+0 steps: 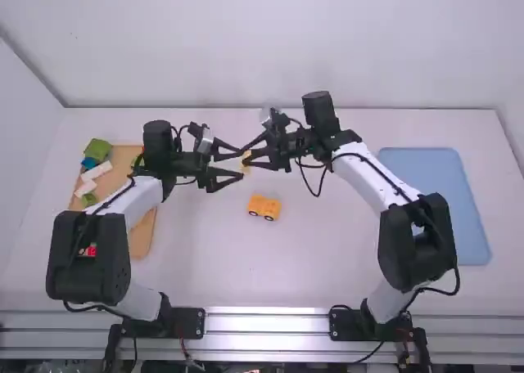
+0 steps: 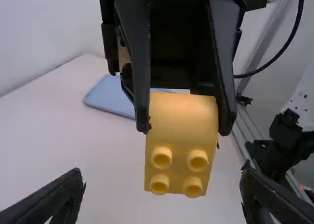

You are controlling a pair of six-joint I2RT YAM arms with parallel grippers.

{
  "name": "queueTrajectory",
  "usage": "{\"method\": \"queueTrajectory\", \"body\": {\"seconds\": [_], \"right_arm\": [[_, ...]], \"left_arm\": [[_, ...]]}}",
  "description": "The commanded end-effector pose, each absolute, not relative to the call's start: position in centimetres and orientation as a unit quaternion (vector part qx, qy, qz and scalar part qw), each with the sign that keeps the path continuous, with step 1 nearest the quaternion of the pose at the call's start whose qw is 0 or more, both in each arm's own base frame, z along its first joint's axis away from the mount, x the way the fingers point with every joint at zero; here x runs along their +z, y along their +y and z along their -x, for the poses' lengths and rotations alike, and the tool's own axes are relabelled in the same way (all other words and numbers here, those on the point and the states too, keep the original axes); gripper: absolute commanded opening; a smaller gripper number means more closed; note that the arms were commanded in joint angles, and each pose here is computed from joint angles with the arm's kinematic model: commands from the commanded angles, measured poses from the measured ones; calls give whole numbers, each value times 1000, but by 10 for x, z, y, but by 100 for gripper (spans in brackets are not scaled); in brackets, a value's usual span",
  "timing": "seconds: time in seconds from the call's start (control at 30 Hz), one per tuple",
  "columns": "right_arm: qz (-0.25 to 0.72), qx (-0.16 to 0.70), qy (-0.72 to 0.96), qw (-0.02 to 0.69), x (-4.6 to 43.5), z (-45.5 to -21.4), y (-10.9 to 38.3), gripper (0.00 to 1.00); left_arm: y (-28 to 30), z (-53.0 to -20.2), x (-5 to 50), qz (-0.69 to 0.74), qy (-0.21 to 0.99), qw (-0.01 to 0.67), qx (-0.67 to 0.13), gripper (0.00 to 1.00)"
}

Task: Assemble lego blocks to make yellow taxi

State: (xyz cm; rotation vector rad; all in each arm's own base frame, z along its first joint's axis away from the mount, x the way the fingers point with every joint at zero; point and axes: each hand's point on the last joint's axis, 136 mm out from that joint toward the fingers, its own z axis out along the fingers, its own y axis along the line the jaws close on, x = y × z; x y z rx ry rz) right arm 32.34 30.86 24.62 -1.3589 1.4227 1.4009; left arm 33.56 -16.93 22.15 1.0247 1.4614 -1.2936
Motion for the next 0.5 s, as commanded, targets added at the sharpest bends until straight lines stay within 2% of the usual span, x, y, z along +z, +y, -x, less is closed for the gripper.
{"method": "queueTrajectory", "body": {"seconds": [0.0, 0.13, 0.47], "right_arm": [[536, 545, 528, 369, 266, -322, 309, 9], [538, 540, 532, 368, 263, -321, 313, 7], [537, 531, 541, 369, 260, -323, 315, 6]], "left_arm": [[-172, -334, 222, -424, 582, 453, -525, 81], [-180, -330, 223, -434, 576, 449, -528, 78], [-182, -331, 226, -443, 567, 456, -523, 59]]}}
